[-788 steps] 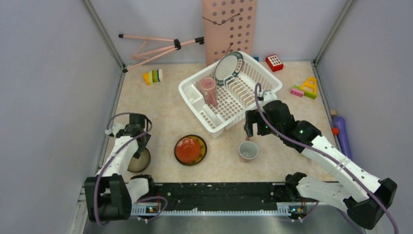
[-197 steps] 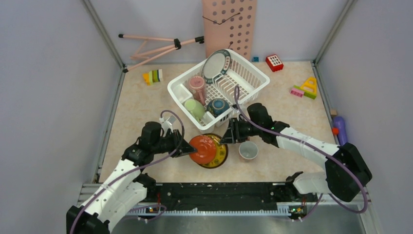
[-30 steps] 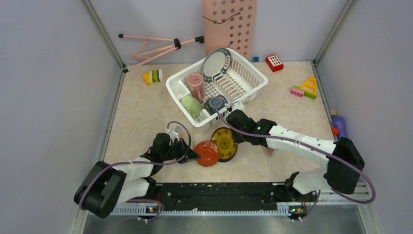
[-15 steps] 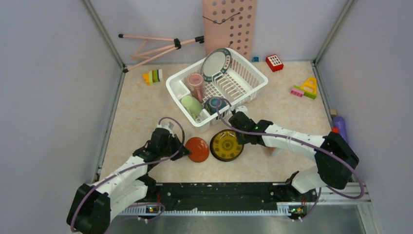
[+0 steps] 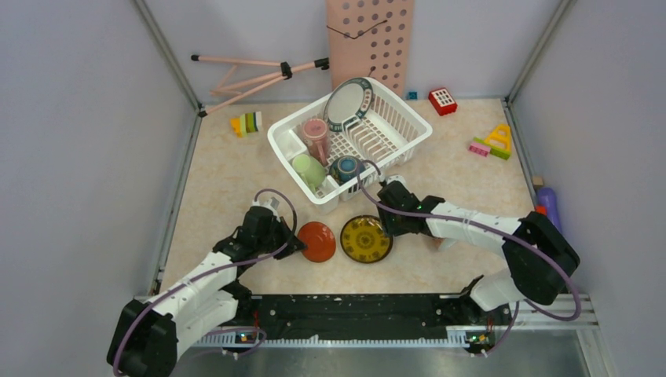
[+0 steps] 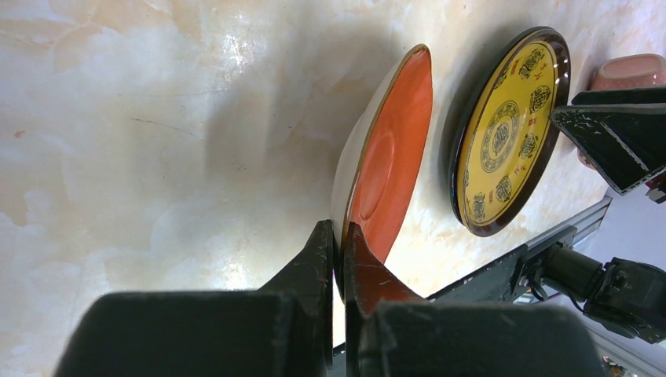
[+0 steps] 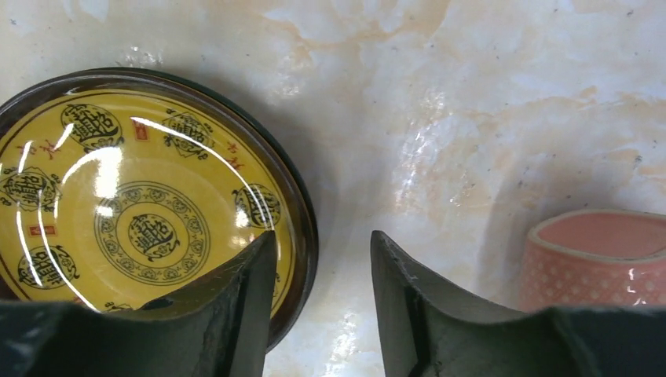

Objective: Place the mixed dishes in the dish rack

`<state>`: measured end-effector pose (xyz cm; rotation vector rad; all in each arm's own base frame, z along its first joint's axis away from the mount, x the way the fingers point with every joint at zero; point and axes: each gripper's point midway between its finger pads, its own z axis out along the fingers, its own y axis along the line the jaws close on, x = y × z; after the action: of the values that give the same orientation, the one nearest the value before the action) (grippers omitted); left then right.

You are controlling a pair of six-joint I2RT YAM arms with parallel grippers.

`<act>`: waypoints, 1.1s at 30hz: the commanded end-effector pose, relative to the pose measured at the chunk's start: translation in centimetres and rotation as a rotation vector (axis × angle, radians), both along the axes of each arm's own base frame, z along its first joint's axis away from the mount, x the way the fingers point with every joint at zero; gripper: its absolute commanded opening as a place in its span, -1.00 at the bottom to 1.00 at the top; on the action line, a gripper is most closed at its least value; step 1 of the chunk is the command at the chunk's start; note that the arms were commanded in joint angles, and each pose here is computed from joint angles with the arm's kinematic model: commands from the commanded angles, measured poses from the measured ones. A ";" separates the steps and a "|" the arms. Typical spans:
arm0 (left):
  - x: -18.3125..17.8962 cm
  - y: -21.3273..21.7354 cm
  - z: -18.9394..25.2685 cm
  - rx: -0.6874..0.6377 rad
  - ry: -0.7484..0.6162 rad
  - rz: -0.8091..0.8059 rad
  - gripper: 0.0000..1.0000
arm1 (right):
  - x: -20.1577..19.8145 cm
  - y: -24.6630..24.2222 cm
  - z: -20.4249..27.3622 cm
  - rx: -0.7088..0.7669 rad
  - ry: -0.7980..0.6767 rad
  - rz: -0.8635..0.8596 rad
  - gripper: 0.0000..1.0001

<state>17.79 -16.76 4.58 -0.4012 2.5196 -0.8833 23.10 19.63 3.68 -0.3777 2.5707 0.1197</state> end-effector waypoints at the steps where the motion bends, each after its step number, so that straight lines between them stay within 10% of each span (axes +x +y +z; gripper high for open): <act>1: 0.0 0.5 -0.2 0.038 -0.007 -0.005 -1.00 | 0.9 0.7 1.7 0.119 -0.032 -0.009 0.01; 9: 0.0 0.8 -0.9 0.056 0.011 0.012 -1.00 | -0.2 0.9 -0.7 0.189 0.060 0.009 0.04; 14: 0.1 1.0 -1.5 0.050 0.033 0.044 -0.98 | -0.5 0.8 -1.0 0.181 0.079 0.003 -0.70; 16: 0.2 1.1 -1.5 0.056 0.034 0.043 -0.76 | -0.2 0.4 -0.3 0.170 0.064 -0.004 -0.97; 23: 0.4 1.5 0.4 0.074 -0.008 0.041 0.27 | 0.7 0.3 4.2 0.192 -0.021 -0.006 -1.00; 33: 1.0 -2.3 6.2 -0.164 -0.214 -0.104 0.29 | 0.3 2.6 8.1 0.399 -0.025 0.030 -1.00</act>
<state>17.74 -16.75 7.19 -0.3403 2.4403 -0.9279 22.68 20.39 8.57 -0.2908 2.5213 0.4453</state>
